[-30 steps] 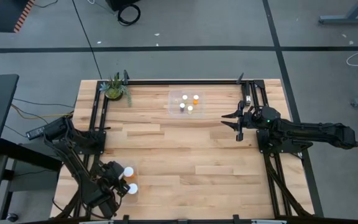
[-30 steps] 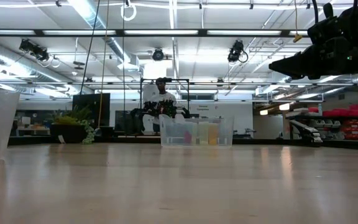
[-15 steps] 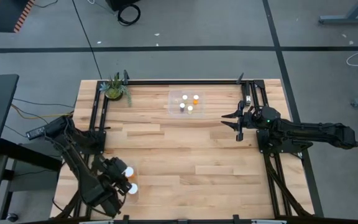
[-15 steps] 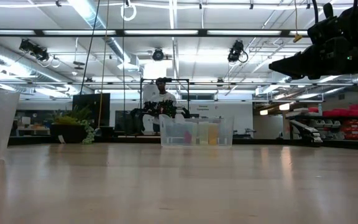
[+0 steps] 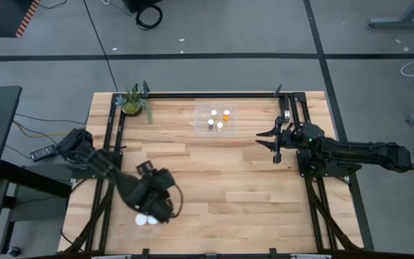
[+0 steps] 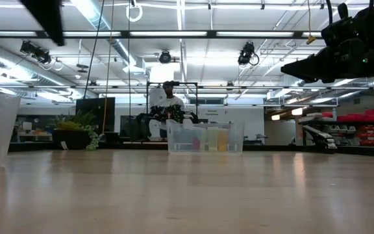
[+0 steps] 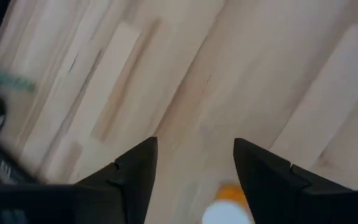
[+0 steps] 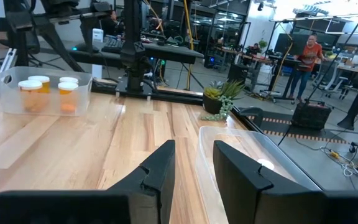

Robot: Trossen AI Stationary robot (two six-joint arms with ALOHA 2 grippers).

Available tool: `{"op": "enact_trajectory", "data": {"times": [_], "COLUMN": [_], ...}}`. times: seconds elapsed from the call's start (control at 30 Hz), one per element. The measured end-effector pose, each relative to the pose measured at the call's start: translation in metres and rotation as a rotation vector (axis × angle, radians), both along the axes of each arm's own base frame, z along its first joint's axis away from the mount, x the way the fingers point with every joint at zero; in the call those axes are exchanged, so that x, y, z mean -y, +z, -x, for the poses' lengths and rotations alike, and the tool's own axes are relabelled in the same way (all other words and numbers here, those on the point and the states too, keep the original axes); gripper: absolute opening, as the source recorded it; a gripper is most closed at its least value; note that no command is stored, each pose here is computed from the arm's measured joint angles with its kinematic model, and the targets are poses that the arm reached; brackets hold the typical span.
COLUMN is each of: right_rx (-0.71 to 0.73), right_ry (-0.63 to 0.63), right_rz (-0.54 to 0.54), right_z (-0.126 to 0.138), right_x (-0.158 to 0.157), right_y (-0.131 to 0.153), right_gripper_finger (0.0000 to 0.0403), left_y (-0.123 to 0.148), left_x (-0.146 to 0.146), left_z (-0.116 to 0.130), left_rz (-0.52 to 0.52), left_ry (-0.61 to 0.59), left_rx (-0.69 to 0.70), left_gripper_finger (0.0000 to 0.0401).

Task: Pick and place medicine bottles into bin by pill shape (circle, oval)
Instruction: Return to Home Position

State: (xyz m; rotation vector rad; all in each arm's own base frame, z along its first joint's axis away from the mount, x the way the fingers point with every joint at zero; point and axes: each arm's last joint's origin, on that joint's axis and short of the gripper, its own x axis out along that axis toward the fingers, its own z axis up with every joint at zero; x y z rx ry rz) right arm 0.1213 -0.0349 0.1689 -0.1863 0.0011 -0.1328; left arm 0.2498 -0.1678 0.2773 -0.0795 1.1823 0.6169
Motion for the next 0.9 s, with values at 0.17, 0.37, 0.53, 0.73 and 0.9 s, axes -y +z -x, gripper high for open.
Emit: {"op": "enact_trajectory", "data": {"times": [0.17, 0.37, 0.53, 0.73, 0.9], "right_rx": [0.0, 0.0, 0.0, 0.0, 0.0], "right_ry": [0.0, 0.0, -0.001, 0.0, 0.0], "right_rz": [0.0, 0.0, 0.0, 0.0, 0.0], "right_z": [0.0, 0.0, 0.0, 0.0, 0.0], "right_x": [0.0, 0.0, 0.0, 0.0, 0.0], "right_y": [0.0, 0.0, 0.0, 0.0, 0.0], "right_gripper_finger": [0.0115, 0.0115, 0.0115, 0.0115, 0.0115], "left_y": [0.004, 0.011, 0.027, 0.052, 0.071], "left_x": [-0.011, -0.026, -0.045, -0.069, -0.086], "left_z": [-0.028, -0.053, -0.061, -0.054, -0.049], "left_rz": [0.034, 0.048, 0.046, 0.016, -0.011], "left_ry": [-0.149, -0.318, -0.388, -0.412, -0.424], "left_rx": [0.064, 0.136, 0.211, 0.281, 0.353], "left_gripper_finger": [0.0195, 0.0158, 0.0113, 0.0058, 0.0025]}}
